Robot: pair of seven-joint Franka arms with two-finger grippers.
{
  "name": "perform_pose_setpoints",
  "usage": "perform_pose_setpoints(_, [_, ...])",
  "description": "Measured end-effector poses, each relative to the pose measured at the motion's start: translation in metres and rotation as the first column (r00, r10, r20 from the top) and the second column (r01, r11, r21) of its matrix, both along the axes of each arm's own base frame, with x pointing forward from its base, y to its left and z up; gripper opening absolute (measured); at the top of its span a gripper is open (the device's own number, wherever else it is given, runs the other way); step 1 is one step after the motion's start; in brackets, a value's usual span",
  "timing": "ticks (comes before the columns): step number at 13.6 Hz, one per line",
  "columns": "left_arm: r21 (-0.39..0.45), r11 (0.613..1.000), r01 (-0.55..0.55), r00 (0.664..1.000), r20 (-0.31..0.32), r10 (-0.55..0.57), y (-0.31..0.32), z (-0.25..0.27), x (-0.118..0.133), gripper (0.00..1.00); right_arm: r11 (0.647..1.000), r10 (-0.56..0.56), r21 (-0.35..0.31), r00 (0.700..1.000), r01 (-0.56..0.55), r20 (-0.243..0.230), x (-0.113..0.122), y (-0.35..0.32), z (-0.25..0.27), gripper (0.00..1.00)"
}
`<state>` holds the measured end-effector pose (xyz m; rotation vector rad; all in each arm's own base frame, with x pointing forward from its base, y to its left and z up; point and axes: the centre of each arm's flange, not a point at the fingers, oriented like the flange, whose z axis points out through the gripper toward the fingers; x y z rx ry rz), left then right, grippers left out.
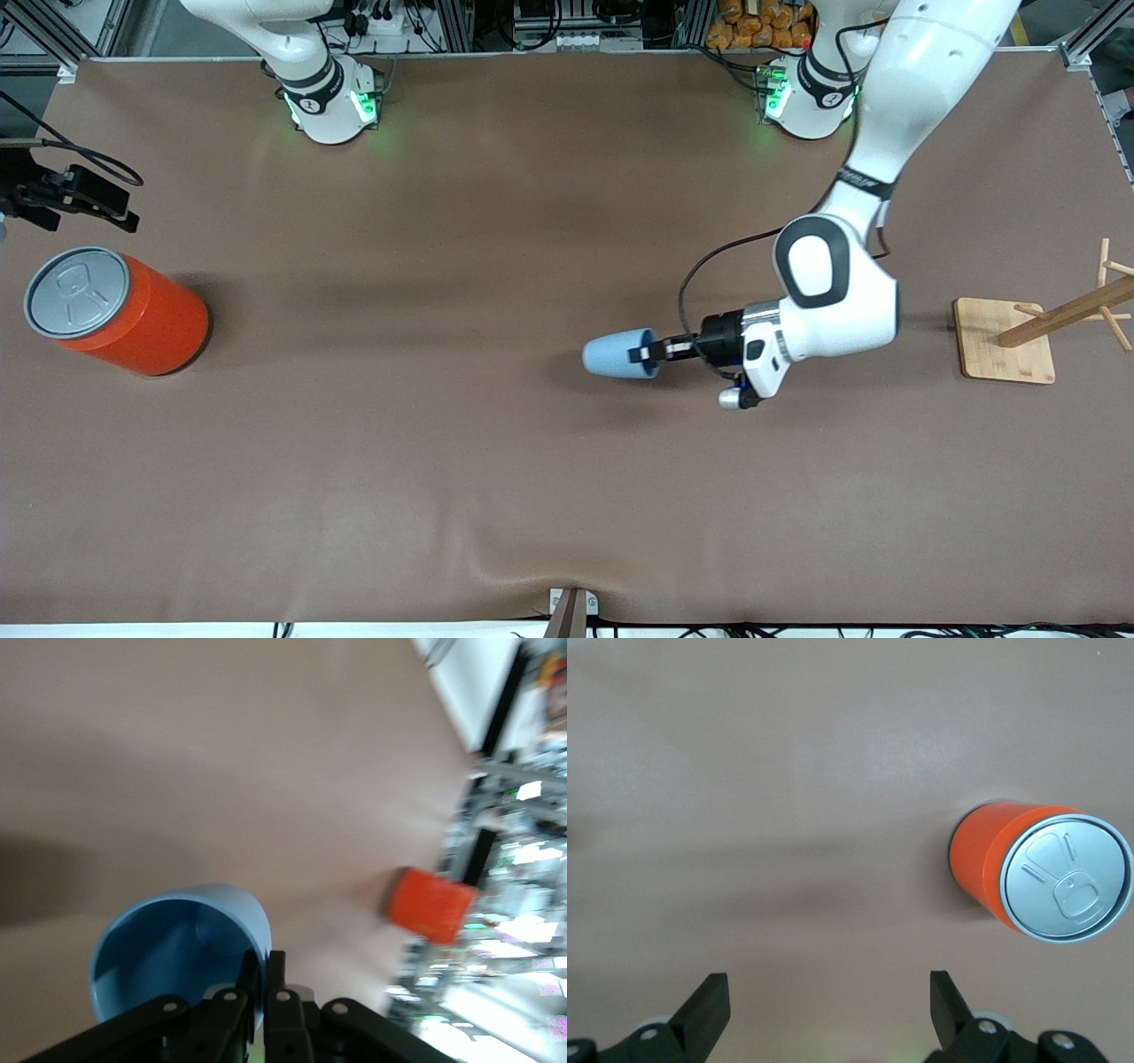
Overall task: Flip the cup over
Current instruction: 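Drag the blue cup with the left gripper and tip it upright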
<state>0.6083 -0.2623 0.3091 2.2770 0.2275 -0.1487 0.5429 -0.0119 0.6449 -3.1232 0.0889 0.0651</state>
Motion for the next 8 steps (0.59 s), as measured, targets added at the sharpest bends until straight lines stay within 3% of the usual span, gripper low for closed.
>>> perform_pose_setpoints(2, [0.165, 0.984, 0.068, 0.995, 0.062, -0.079, 0.040, 0.011, -0.002, 0.05, 1.000, -0.005, 0.000, 1.000, 0.005, 0.000, 0.000, 0.000, 0.000, 1.00])
perform_pose_setpoints(4, [0.318, 0.942, 0.111, 0.985, 0.089, -0.146, 0.073, 0.029, -0.007, 0.05, 1.000, -0.007, 0.000, 1.000, 0.007, 0.001, 0.000, 0.000, 0.000, 1.00])
perform_pose_setpoints(6, [0.461, 0.874, 0.151, 0.978, 0.059, -0.200, 0.096, 0.049, -0.014, 0.05, 1.000, -0.009, 0.000, 1.000, 0.009, 0.002, 0.000, -0.001, 0.000, 1.00])
perform_pose_setpoints(8, [0.605, 0.775, 0.182, 0.969, 0.024, -0.246, 0.109, 0.063, -0.026, 0.05, 1.000, -0.009, -0.001, 1.000, 0.009, 0.009, 0.001, -0.001, 0.000, 1.00])
